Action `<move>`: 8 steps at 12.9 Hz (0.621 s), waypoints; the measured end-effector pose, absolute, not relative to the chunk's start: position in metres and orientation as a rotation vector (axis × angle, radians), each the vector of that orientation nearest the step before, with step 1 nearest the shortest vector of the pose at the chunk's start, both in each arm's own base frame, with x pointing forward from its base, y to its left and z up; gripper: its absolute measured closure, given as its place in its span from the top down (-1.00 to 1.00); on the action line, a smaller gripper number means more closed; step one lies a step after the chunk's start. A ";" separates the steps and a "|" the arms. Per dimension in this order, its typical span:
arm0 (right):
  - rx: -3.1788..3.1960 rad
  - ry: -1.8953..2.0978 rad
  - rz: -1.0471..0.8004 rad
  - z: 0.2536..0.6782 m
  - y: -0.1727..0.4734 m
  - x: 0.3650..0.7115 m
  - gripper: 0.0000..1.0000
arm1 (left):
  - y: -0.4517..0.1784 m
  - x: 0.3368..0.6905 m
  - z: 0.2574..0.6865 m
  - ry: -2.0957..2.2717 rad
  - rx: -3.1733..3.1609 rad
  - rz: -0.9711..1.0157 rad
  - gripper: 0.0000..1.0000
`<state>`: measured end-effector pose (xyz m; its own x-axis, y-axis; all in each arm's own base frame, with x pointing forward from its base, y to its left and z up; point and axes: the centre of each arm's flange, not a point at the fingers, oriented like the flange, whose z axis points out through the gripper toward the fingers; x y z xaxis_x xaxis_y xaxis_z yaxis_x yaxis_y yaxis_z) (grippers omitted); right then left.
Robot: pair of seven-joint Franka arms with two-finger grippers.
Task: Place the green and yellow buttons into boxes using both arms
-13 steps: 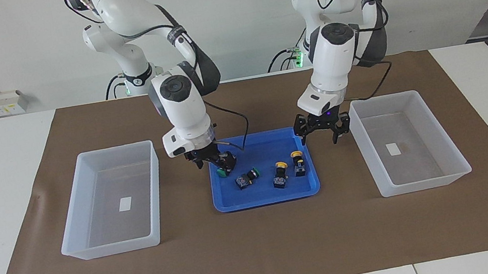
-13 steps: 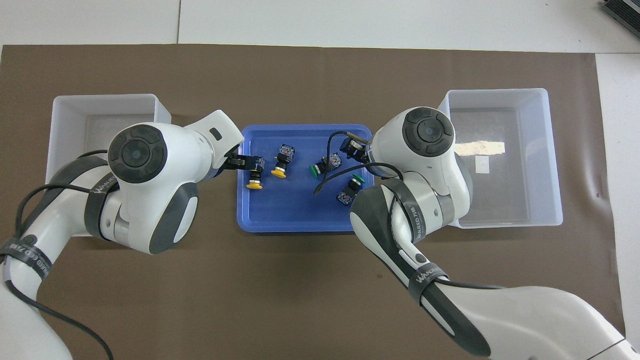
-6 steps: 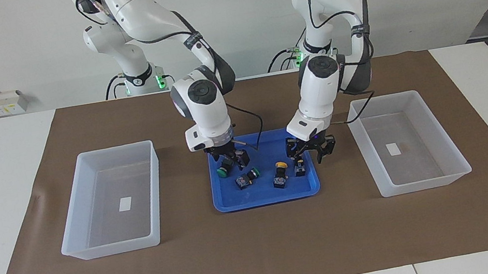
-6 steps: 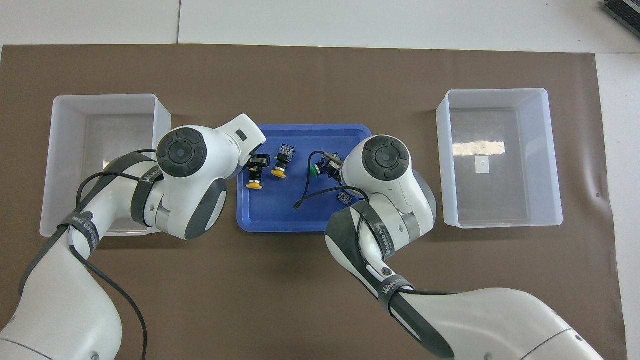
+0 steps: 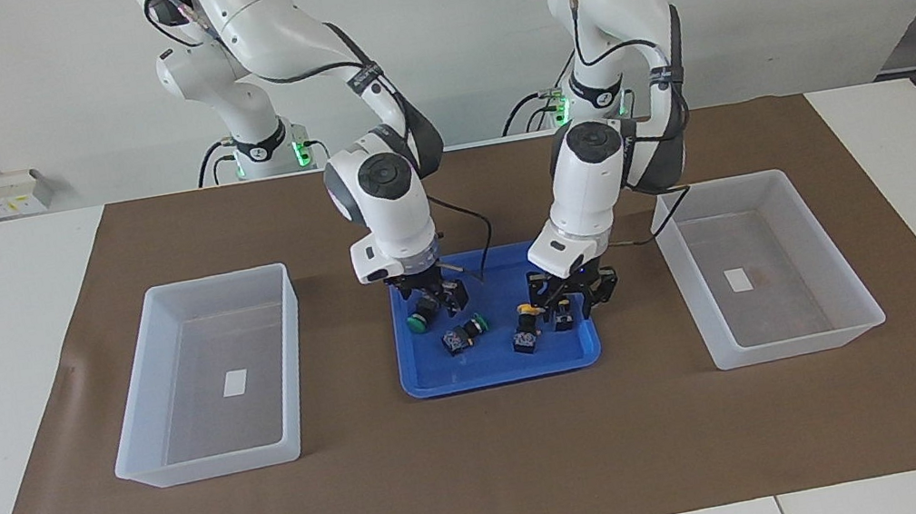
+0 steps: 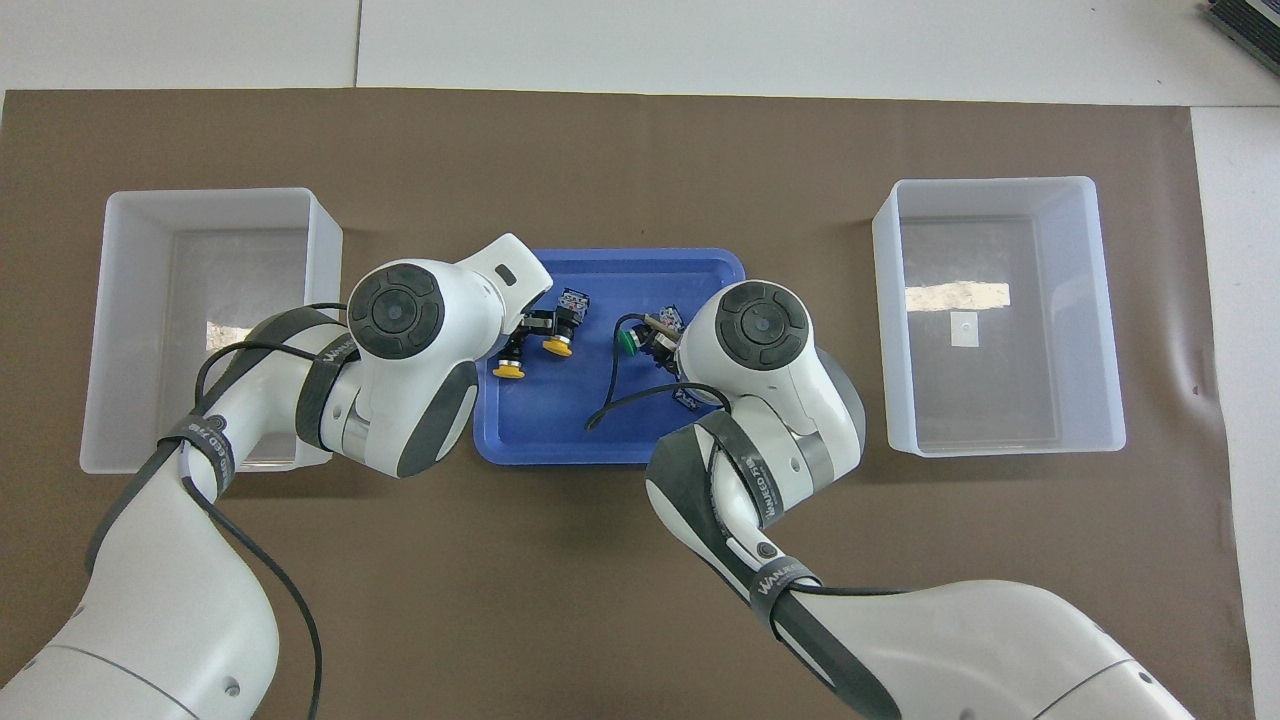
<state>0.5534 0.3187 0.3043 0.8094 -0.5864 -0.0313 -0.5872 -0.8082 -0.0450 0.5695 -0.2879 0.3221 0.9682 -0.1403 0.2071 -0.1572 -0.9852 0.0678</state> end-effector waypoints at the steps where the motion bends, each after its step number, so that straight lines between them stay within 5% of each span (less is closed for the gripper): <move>1: -2.940 0.955 0.027 0.303 0.318 0.553 0.88 | -0.288 0.570 0.322 -0.230 3.034 0.311 0.42; 3: -2.938 0.955 0.025 0.302 0.318 0.553 0.40 | -0.290 0.568 0.321 -0.236 3.034 0.308 0.37; 4: -2.938 0.955 0.025 0.302 0.318 0.553 0.39 | -0.292 0.565 0.318 -0.238 3.037 0.297 0.34; 6: -2.924 0.952 0.003 0.302 0.318 0.554 0.39 | -0.296 0.558 0.309 -0.215 3.045 0.269 -0.22; 8: -2.906 0.948 -0.025 0.299 0.318 0.554 0.39 | -0.300 0.556 0.309 -0.157 3.044 0.265 -0.34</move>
<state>0.5537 0.3178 0.2994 0.8079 -0.5893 -0.0107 -0.5879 -0.8044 -0.0856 0.5561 -0.3001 0.3085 0.9797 -0.0951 0.1764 -0.1092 -0.9914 0.0723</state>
